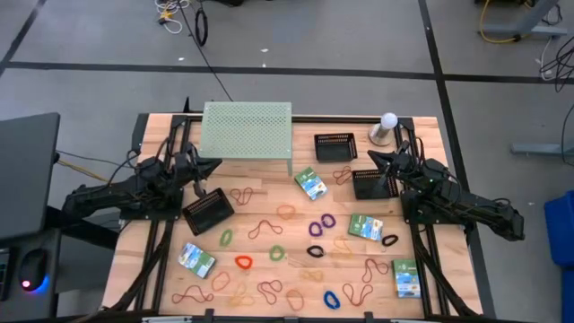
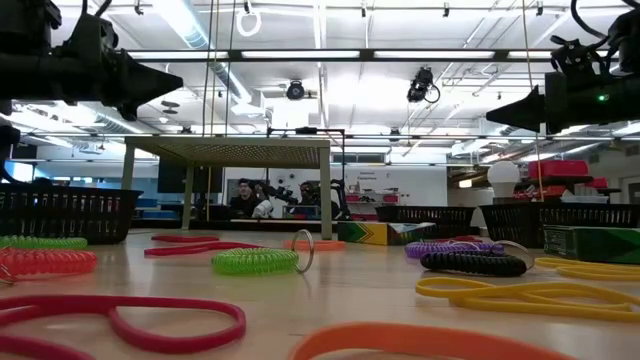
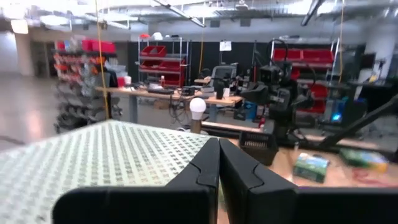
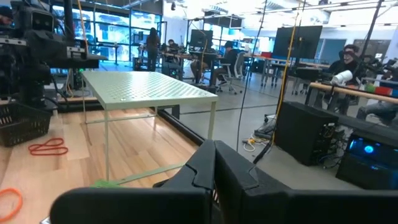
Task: Pick & Place Office Desk Supplies
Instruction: Put the black bin on the shelf
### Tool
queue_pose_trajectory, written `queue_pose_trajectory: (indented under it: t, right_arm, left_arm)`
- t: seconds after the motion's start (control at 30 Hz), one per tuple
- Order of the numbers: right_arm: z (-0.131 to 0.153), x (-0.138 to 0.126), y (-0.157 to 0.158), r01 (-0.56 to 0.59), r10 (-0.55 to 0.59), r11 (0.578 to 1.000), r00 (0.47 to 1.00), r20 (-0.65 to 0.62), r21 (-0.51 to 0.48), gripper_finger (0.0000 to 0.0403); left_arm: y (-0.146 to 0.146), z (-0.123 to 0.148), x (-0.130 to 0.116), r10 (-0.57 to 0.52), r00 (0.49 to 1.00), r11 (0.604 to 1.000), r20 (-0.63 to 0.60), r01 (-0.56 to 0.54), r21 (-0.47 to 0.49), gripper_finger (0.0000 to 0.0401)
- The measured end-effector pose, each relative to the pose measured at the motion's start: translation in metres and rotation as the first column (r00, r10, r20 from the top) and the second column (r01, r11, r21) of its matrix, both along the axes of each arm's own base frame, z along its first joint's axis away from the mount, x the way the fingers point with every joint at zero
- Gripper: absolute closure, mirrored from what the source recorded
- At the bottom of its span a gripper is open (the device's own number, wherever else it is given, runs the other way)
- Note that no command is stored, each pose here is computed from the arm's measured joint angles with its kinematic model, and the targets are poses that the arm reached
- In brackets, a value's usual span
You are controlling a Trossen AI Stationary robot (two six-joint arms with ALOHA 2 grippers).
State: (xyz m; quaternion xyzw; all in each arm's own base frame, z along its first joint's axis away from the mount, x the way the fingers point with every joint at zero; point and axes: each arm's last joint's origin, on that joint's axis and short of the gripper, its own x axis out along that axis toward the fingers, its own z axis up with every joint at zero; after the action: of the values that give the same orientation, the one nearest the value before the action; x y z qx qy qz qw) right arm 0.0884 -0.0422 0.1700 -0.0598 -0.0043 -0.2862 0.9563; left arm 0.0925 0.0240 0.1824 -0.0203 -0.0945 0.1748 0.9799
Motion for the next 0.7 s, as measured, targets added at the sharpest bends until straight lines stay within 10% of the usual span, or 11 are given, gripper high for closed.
queue_pose_trajectory:
  t: [0.7]
  right_arm:
    - [0.025,-0.002,0.003,-0.124,0.099,0.991,0.936,0.338,0.053,0.0395]
  left_arm:
    - [0.002,-0.004,0.003,0.039,0.998,0.999,-0.051,-0.039,-0.008,0.0392]
